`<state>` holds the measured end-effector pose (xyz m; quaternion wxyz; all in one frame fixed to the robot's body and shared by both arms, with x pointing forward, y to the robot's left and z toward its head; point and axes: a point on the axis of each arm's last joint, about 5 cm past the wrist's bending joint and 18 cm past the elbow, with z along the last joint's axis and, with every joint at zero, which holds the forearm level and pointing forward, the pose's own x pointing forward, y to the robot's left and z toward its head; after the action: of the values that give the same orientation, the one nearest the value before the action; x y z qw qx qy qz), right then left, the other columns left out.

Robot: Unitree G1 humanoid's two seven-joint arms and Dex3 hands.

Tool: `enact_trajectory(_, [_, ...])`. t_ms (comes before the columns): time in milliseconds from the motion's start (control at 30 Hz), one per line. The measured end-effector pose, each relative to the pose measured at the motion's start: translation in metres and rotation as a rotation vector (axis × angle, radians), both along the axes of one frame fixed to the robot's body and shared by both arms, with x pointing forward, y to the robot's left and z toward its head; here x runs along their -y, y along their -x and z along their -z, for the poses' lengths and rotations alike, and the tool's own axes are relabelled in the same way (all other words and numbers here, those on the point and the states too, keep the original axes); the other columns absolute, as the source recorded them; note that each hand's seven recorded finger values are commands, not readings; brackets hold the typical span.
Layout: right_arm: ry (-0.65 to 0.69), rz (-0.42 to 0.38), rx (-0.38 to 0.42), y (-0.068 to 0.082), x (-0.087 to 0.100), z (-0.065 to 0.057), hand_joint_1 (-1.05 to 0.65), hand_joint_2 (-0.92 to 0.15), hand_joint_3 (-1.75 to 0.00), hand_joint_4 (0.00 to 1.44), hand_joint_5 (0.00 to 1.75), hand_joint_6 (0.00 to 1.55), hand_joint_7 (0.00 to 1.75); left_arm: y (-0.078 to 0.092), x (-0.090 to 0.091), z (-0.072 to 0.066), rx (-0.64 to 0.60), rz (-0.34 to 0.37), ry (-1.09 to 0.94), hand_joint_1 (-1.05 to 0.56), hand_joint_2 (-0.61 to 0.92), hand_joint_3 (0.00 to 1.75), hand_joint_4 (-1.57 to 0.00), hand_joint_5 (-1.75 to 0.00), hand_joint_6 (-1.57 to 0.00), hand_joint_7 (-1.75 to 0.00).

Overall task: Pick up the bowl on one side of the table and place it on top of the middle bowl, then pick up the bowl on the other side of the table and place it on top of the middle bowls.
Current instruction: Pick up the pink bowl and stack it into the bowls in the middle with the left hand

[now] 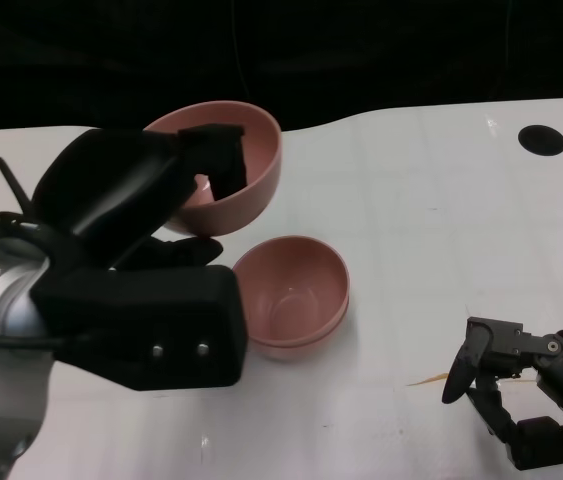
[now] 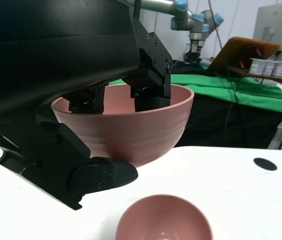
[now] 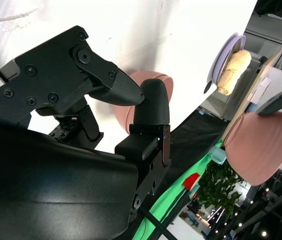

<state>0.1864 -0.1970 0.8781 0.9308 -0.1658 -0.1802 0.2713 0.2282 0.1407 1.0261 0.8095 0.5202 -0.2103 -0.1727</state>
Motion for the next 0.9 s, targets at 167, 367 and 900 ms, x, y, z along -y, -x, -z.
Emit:
enact_trajectory(167, [0.009,-0.003,0.0,0.0,0.0,0.0,-0.13,-0.58,-1.09,0.89,1.75,0.69,1.7,-0.004,0.016,-0.004,0.019,0.055,-0.016,-0.05,0.49,0.93,-0.82,-1.75,-0.62,-1.75])
enact_trajectory(367, [0.011,-0.002,0.001,0.0,0.0,0.0,-0.14,-0.59,-1.09,0.88,1.75,0.68,1.7,-0.006,0.031,-0.002,0.014,0.113,-0.026,-0.09,0.55,0.82,-0.79,-1.75,-0.66,-1.66])
enact_trajectory(900, [0.008,0.004,0.007,0.0,-0.002,-0.003,-0.13,-0.59,-1.1,0.9,1.75,0.69,1.7,-0.008,0.058,0.022,-0.054,0.185,-0.106,-0.08,0.77,0.35,-0.78,-1.75,-0.78,-1.32])
